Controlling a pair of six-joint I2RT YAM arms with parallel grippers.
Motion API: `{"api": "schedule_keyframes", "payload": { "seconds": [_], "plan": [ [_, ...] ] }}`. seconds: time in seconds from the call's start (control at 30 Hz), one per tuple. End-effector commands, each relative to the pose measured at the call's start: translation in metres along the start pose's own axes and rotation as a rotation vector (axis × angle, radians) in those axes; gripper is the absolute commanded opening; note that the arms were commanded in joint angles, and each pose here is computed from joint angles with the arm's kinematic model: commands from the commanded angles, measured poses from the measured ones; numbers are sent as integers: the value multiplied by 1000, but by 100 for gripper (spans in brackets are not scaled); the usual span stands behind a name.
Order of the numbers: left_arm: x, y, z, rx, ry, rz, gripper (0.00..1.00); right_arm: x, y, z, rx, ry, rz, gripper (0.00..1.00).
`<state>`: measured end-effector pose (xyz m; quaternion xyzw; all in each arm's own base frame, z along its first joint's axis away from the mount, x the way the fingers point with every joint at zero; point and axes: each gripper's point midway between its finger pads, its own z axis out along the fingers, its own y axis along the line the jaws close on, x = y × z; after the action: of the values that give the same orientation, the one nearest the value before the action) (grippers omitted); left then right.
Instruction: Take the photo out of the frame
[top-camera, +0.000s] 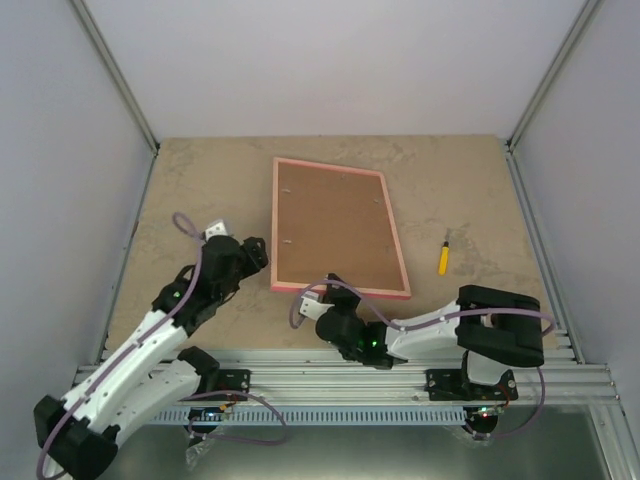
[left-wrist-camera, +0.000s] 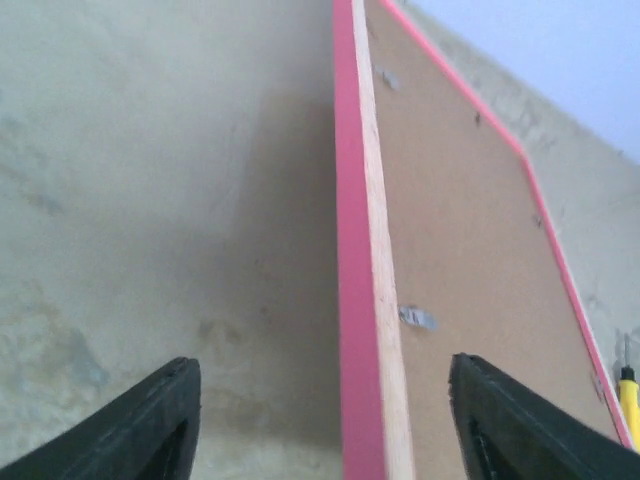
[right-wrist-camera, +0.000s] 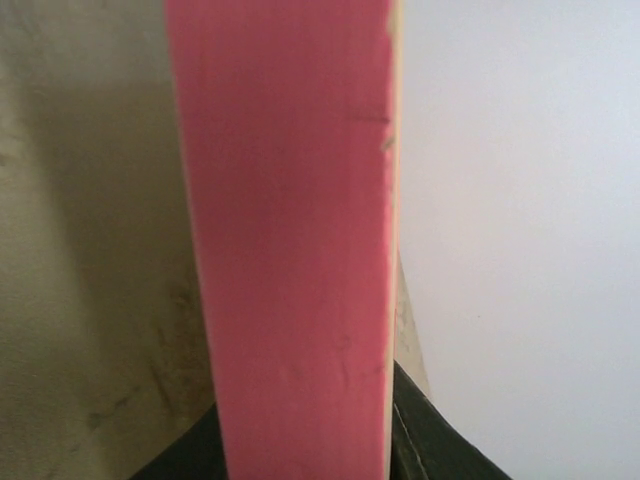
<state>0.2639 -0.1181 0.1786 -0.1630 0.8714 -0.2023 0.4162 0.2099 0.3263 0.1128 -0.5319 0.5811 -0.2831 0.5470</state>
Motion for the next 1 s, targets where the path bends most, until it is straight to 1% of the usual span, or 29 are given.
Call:
{"api": "schedule_keyframes", "payload": {
  "seconds": [0.0,0.1,0.17,0.3,0.37,0.57,0.7,0.87,0.97],
  "plan": [
    [-28,15,-29,-21,-163,-93,77,-21,-39,-8,40,-94,271,1],
    [-40,21,-49,3,-251,-147,87,-28,-56,-14,38,-144,350,0],
    [-43,27,-57,9,-288,-174,89,-32,-68,-19,42,-180,400,0],
    [-42,29,-61,52,-316,-215,97,-41,-90,-29,35,-264,510,0],
    [-39,29,-60,69,-313,-228,99,-44,-100,-33,33,-306,558,1],
    [-27,22,-48,131,-275,-250,100,-54,-126,-46,-3,-428,724,1],
    [-19,21,-41,158,-253,-274,100,-56,-145,-53,-42,-512,872,1],
    [-8,16,-32,192,-210,-288,100,-40,-159,-52,-63,-542,1073,0],
    [-3,13,-27,201,-186,-289,100,-25,-165,-49,-89,-543,1229,1]
  ]
}}
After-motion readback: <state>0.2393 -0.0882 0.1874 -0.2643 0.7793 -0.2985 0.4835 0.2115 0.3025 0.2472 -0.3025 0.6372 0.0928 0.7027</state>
